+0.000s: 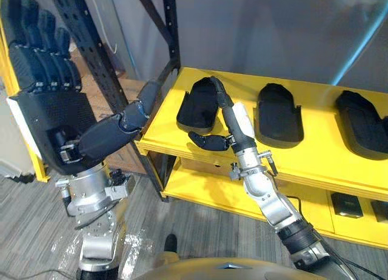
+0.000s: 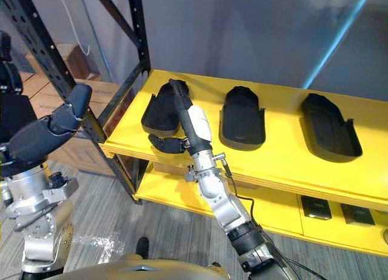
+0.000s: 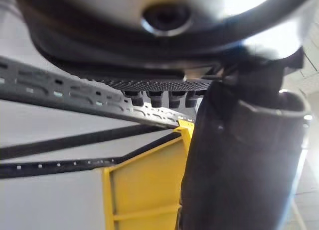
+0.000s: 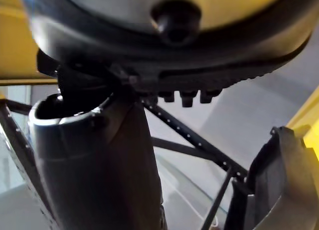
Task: Walk over and take three plastic housings, then place them on the shelf
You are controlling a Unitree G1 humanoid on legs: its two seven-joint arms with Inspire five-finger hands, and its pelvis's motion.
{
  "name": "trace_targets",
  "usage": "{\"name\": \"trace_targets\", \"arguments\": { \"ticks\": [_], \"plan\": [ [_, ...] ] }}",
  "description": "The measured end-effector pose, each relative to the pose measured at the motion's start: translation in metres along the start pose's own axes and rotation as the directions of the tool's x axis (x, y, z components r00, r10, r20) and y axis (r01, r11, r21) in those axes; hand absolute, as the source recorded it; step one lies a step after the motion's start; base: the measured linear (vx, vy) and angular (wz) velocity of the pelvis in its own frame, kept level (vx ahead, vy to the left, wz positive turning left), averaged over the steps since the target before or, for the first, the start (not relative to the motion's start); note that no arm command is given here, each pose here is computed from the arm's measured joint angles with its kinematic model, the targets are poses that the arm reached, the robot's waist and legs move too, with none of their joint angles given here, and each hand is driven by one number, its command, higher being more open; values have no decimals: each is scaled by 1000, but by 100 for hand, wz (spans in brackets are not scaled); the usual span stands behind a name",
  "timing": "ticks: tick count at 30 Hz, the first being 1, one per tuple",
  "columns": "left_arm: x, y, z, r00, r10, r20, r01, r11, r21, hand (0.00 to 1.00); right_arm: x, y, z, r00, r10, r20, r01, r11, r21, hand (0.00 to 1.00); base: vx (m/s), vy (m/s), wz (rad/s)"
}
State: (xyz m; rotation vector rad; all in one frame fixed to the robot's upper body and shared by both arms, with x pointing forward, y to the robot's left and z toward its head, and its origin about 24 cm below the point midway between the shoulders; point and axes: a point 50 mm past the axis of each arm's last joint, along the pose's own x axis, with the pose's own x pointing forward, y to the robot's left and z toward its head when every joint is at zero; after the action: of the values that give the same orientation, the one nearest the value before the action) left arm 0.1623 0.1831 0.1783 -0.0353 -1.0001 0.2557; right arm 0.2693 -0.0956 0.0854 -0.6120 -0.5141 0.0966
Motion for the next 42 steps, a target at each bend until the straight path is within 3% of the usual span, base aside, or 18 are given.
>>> {"name": "trace_targets", "arguments": {
  "ticks": [7,12,18,27,42],
  "plan": [
    [-4,17,2,995,101,-3,-100,992,81,100,8,0,-12,997,-44,-59,41,997,-59,100,-29,-23,15],
    [-5,20,2,991,132,-1,-131,988,87,100,12,3,-11,999,-50,-2,49,979,-199,100,-9,-28,6],
    [-11,25,2,985,169,-42,-165,983,77,100,12,3,-10,998,-48,32,55,967,-249,100,-6,-20,1],
    [-10,29,-1,981,169,-94,-172,985,-31,100,21,-4,-18,997,-53,64,74,913,-401,100,-18,-19,1],
    [-19,31,-7,974,129,-186,-142,988,-56,100,36,-17,-20,987,-139,85,162,886,-433,100,-29,-22,3]
  ]
}}
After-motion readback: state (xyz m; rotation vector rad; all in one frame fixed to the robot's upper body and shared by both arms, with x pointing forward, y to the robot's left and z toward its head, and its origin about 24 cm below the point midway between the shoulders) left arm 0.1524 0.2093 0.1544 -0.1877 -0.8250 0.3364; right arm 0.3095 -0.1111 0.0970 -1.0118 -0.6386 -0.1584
